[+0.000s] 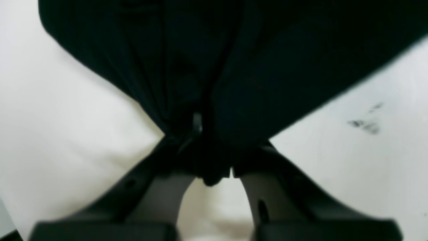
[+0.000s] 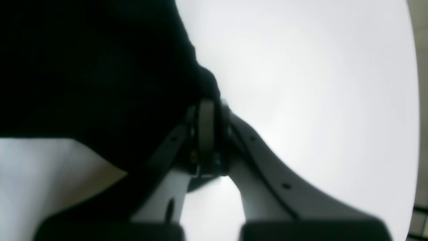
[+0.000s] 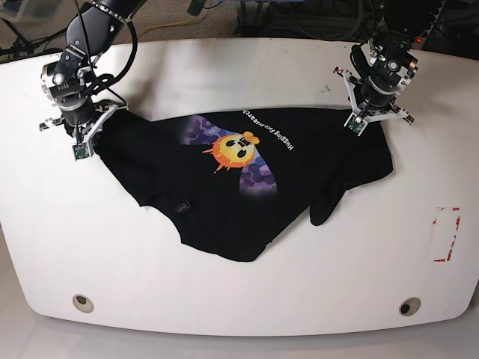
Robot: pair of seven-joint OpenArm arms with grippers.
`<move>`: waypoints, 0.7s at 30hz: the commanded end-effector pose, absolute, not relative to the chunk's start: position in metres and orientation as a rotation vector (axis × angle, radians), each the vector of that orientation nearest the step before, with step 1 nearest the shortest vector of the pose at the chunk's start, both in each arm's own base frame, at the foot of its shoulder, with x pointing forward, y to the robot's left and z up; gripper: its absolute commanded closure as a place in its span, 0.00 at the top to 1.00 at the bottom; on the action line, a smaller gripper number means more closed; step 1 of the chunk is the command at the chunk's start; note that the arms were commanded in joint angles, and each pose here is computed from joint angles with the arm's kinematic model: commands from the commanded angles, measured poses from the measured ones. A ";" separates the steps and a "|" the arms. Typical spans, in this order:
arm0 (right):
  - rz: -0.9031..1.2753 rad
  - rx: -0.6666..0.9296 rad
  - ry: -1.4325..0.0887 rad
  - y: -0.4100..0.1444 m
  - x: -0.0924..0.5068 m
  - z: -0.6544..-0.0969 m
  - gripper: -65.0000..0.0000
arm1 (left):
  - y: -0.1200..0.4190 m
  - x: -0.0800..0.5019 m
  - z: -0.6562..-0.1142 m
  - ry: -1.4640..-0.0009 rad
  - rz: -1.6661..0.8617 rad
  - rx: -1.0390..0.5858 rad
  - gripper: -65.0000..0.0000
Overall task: Fold the T-shirt properly
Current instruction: 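Spread the T-shirt flat on the table with both grippers, then release and move the right gripper to the T-shirt's hem corner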
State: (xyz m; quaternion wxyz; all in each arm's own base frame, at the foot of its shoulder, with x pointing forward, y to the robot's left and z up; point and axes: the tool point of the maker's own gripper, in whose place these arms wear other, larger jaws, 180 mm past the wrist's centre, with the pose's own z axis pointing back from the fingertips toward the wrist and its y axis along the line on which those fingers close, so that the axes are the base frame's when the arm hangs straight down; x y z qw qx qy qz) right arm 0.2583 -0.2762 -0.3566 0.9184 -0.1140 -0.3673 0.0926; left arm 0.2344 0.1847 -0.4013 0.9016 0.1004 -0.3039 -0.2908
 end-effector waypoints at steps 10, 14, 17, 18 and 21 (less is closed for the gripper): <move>0.138 -0.226 -0.745 -0.274 0.239 -0.364 0.39 | 0.183 0.238 -0.395 -0.651 -0.612 0.207 0.82; 0.141 -0.233 -0.767 -0.269 0.235 -0.355 0.63 | 0.184 0.241 -0.393 -0.659 -0.607 0.210 0.86; 0.122 -0.213 -0.826 -0.262 0.236 -0.341 0.70 | 0.186 0.247 -0.380 -0.695 -0.603 0.224 0.81; 0.114 -0.199 -0.846 -0.261 0.236 -0.337 0.71 | 0.188 0.250 -0.373 -0.713 -0.595 0.233 0.81; 0.106 -0.170 -0.890 -0.257 0.246 -0.330 0.71 | 0.185 0.253 -0.367 -0.739 -0.571 0.229 0.81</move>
